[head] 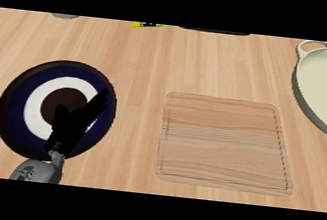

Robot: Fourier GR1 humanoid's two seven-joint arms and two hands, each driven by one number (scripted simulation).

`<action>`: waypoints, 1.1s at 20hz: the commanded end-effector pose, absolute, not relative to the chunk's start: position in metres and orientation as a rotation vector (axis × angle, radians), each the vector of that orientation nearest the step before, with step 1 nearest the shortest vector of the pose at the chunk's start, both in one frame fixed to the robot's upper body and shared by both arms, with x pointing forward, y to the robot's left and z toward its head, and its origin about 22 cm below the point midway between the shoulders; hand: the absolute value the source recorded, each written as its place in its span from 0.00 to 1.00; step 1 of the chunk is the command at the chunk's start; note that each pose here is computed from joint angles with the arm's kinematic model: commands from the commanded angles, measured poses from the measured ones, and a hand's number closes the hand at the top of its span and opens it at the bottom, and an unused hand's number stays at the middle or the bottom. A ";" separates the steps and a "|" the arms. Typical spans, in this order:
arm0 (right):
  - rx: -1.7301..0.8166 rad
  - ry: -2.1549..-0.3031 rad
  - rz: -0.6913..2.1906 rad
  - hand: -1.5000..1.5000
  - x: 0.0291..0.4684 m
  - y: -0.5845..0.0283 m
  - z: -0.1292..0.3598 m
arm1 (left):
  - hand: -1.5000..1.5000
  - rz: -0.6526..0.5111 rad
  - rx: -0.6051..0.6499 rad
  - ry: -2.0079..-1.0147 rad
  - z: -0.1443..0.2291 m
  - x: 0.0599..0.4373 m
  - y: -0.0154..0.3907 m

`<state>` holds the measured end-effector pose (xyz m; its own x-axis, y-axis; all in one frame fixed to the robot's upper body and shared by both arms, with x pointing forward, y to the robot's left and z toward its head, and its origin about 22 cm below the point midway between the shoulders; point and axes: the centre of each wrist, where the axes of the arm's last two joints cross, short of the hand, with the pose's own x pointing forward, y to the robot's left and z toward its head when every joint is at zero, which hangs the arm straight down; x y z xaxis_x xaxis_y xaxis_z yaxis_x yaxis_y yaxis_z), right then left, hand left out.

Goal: Pick the sweet potato from the cutting board and place it in the pot

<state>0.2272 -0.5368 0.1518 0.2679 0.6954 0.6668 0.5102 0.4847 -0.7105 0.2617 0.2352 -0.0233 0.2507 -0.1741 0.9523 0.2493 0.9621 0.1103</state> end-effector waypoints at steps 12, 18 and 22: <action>-1.277 -1.040 0.538 1.00 0.334 -0.491 0.153 | 0.50 -0.314 -0.080 -1.294 -0.018 0.273 0.224; -1.374 -0.768 0.688 1.00 0.357 -0.481 0.155 | 0.50 -0.356 -0.099 -1.305 -0.021 0.267 0.212; -1.125 -0.581 0.661 1.00 0.370 -0.473 0.139 | 0.50 -0.340 -0.090 -1.311 -0.015 0.275 0.225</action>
<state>0.3591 -0.4778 0.1438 0.6086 0.7807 0.1418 -0.0392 0.2081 -0.9773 0.2700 0.2235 -0.0187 0.2212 -0.1927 0.9560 0.2915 0.9485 0.1237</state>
